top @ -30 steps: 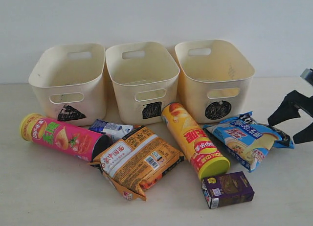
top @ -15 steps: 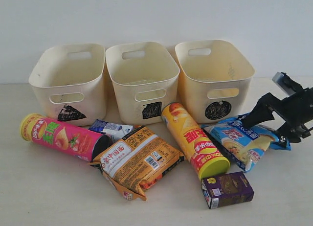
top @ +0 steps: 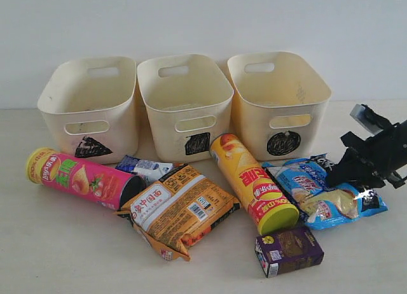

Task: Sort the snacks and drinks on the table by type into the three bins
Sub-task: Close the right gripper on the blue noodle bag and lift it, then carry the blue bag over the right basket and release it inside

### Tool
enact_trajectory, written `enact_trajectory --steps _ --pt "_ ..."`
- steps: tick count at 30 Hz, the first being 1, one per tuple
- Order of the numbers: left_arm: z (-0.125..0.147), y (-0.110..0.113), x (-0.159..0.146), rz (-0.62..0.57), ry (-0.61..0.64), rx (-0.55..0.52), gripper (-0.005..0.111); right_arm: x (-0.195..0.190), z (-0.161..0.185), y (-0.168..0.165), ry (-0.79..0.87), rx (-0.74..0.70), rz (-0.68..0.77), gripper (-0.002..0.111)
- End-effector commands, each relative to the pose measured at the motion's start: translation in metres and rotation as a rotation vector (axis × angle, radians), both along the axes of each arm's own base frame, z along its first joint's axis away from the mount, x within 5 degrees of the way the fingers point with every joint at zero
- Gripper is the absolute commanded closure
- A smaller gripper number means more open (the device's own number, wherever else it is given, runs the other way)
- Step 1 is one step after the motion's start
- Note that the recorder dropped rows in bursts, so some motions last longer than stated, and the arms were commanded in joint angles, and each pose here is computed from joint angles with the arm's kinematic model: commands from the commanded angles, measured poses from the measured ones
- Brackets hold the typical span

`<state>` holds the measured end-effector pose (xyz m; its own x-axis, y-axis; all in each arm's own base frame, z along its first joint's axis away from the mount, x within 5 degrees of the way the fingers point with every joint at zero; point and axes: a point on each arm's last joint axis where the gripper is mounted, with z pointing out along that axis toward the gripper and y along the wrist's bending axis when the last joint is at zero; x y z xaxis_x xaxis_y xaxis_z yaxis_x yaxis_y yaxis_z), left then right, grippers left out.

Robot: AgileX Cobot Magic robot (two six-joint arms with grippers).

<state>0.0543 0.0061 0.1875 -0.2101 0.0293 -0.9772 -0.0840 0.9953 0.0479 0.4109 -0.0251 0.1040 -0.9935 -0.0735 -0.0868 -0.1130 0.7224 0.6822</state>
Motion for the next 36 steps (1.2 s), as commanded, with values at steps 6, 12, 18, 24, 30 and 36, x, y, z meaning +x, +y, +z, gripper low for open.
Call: enact_trajectory --steps 6,12,18,24,30,36 --pt "-0.001 0.000 0.000 0.000 -0.004 0.005 0.102 -0.004 0.007 -0.005 -0.029 -0.023 0.062 0.107" --pt "-0.001 0.000 0.000 0.000 -0.004 0.005 0.102 -0.001 0.032 -0.028 -0.115 -0.003 -0.017 0.108" --pt "-0.001 0.000 0.000 0.000 -0.004 0.005 0.102 -0.003 0.043 -0.044 -0.144 -0.010 -0.054 0.108" --pt "-0.001 0.000 0.000 0.000 -0.004 0.005 0.102 -0.005 0.061 -0.043 -0.178 -0.022 -0.060 0.108" --pt "-0.001 0.000 0.000 0.000 -0.004 0.005 0.102 -0.015 0.080 -0.040 -0.206 -0.031 -0.063 0.108" --pt "-0.001 0.000 0.000 0.000 -0.004 0.005 0.102 -0.022 0.104 -0.032 -0.255 0.003 -0.090 0.108"
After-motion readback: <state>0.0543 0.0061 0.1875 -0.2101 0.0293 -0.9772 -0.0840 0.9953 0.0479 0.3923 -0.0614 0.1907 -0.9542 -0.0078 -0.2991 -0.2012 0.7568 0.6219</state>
